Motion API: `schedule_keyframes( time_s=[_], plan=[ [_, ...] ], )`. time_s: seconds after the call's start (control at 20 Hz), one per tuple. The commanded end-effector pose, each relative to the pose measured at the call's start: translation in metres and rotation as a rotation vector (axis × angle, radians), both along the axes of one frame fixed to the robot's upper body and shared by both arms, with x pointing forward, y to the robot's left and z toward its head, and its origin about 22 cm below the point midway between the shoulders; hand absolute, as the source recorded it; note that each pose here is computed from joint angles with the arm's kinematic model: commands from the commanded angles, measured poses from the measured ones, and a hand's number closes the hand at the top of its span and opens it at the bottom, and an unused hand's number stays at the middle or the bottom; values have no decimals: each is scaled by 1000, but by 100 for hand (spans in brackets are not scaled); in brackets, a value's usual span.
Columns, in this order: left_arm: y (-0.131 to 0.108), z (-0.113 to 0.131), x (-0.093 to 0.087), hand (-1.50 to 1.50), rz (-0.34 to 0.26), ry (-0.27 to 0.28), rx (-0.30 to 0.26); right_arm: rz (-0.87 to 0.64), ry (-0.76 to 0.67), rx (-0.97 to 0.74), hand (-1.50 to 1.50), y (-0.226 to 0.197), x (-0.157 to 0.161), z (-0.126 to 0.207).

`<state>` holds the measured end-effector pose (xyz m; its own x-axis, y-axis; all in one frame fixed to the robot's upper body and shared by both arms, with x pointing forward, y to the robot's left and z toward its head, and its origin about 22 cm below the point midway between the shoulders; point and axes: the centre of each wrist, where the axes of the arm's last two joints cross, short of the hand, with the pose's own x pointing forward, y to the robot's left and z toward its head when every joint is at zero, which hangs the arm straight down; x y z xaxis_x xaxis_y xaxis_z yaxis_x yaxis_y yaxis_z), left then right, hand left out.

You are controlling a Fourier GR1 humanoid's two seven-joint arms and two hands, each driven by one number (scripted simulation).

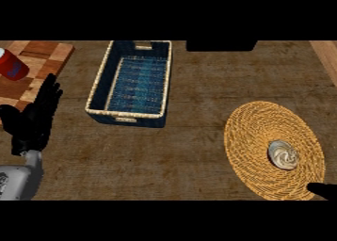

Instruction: Pick the cupcake from the placemat and place it in the basket

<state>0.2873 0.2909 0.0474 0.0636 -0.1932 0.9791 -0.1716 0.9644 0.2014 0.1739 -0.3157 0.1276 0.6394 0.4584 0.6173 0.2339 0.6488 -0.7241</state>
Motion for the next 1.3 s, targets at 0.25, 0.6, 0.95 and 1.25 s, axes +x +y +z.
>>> schedule_keyframes(
  time_s=[0.25,0.6,0.95,1.25],
  plan=[
    [17,-1,-12,0,-10,6,13,-22,-54,-2,-150,20,8,-54],
    [-13,-12,-8,0,-17,-5,4,-39,-64,-67,-150,35,9,-92],
    [14,2,0,0,-13,5,5,-22,-103,-37,-150,35,5,-90],
    [-3,12,-2,0,-9,3,-3,-27,-90,-45,-150,53,13,-105]
  ],
)
